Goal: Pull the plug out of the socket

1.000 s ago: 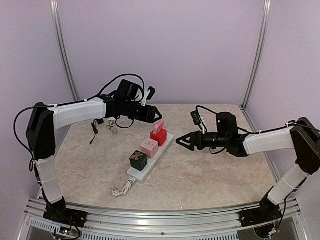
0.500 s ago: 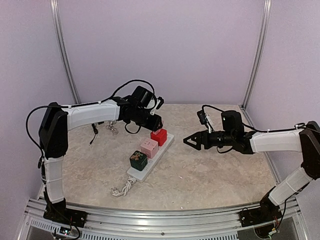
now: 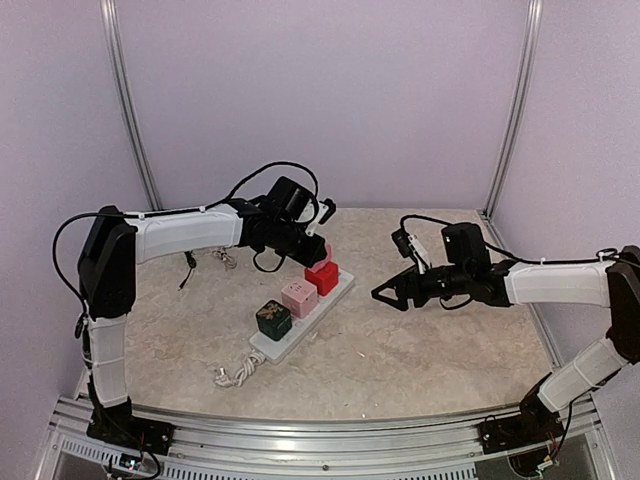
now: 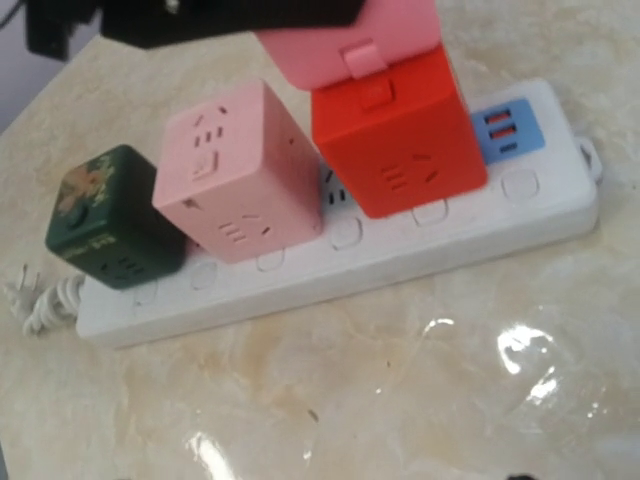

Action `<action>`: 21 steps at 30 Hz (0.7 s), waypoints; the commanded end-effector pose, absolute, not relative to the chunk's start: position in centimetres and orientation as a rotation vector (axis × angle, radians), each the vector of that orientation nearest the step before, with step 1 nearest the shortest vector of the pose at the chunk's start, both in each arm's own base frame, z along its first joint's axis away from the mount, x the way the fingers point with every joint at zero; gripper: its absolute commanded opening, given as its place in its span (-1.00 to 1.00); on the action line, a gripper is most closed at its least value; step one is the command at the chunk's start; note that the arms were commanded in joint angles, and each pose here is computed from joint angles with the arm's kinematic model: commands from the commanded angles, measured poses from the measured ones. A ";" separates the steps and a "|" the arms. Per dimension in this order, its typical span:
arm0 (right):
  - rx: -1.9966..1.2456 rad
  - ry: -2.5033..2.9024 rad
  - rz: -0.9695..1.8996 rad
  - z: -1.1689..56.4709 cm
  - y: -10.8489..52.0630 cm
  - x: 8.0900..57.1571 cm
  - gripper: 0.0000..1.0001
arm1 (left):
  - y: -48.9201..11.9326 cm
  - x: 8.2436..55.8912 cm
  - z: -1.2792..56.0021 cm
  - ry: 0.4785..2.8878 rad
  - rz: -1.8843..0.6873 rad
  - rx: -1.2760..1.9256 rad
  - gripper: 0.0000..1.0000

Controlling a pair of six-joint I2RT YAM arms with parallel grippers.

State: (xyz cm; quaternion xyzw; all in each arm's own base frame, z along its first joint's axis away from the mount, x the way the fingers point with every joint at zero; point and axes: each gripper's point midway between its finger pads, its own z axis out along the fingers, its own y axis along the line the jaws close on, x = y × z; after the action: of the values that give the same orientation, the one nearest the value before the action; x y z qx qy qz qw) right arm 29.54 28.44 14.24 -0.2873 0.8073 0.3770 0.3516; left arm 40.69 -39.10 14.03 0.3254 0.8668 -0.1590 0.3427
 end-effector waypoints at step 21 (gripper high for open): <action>-0.521 2.088 1.249 12.7 31.0 29.4 0.39 | -41.7 29.3 12.4 2.113 -0.509 1.361 -1.00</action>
State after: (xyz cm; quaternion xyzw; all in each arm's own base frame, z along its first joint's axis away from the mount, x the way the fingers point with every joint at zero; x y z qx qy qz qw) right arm 28.86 29.44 12.34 -0.2208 0.8037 0.4458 0.3266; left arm 31.06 -41.99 13.94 0.4878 0.7882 -0.2037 0.3152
